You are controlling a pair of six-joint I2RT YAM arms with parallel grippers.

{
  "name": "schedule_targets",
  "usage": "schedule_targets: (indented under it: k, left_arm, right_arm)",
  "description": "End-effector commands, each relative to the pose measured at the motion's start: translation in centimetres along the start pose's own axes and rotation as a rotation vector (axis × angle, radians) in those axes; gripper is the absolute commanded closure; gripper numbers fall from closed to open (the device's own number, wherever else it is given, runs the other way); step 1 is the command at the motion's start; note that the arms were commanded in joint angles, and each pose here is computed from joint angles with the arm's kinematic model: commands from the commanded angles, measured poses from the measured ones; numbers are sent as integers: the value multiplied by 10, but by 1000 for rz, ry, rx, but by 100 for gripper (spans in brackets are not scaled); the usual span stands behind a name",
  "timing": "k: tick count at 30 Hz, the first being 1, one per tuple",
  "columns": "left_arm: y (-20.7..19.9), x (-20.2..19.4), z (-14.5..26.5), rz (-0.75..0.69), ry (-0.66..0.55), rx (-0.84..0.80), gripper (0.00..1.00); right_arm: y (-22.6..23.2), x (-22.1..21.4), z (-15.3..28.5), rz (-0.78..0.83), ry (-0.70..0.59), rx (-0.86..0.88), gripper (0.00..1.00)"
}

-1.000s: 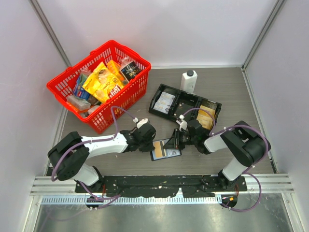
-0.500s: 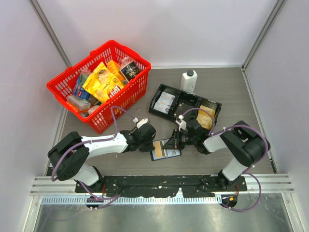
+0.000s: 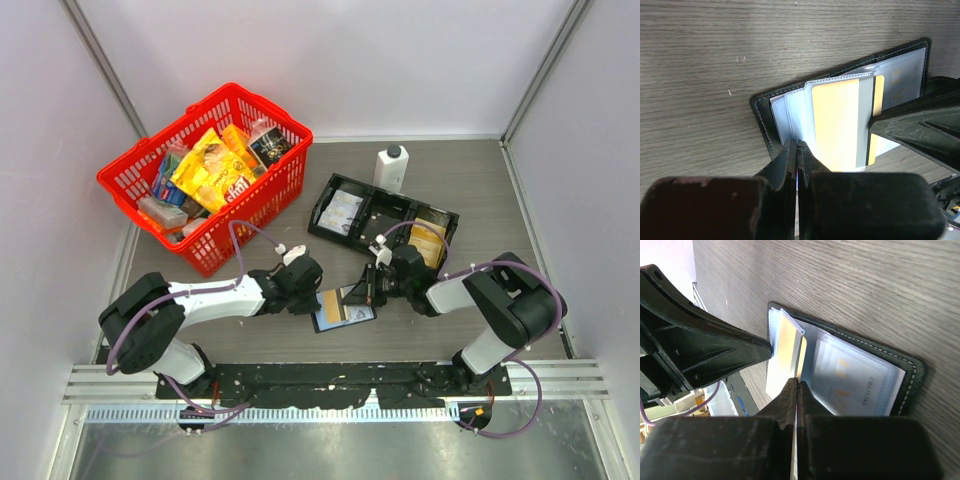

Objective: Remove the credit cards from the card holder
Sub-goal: Remove the credit card from the card holder.

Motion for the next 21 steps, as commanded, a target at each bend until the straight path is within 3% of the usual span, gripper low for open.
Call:
schedule_targets:
  k: [1,10,17,21]
  left_arm:
    - [17,-16,-6,-16,55,50,98]
    - [4,-5,4,-23,16,-4,97]
    - [-31,17,23,-43,-48,-139,84]
    - [-41,24,18,-60,-54,-148,83]
  right_arm:
    - [-5,2,6,28,-4,-17,98]
    - [-10,3,6,20,5,-40,99]
    - [-12,3,6,17,5,-46,99]
    - [-11,2,6,16,8,-43,99]
Point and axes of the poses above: each gripper's point midway between its finger pads, its own z axis back along the fingers, its own y axis along the line the jaws close on, x = y × z, the point moved 2 cm from there along z, back along the fingers, and after that the axes turned 5 degrees about -z, right-handed, at the moved point
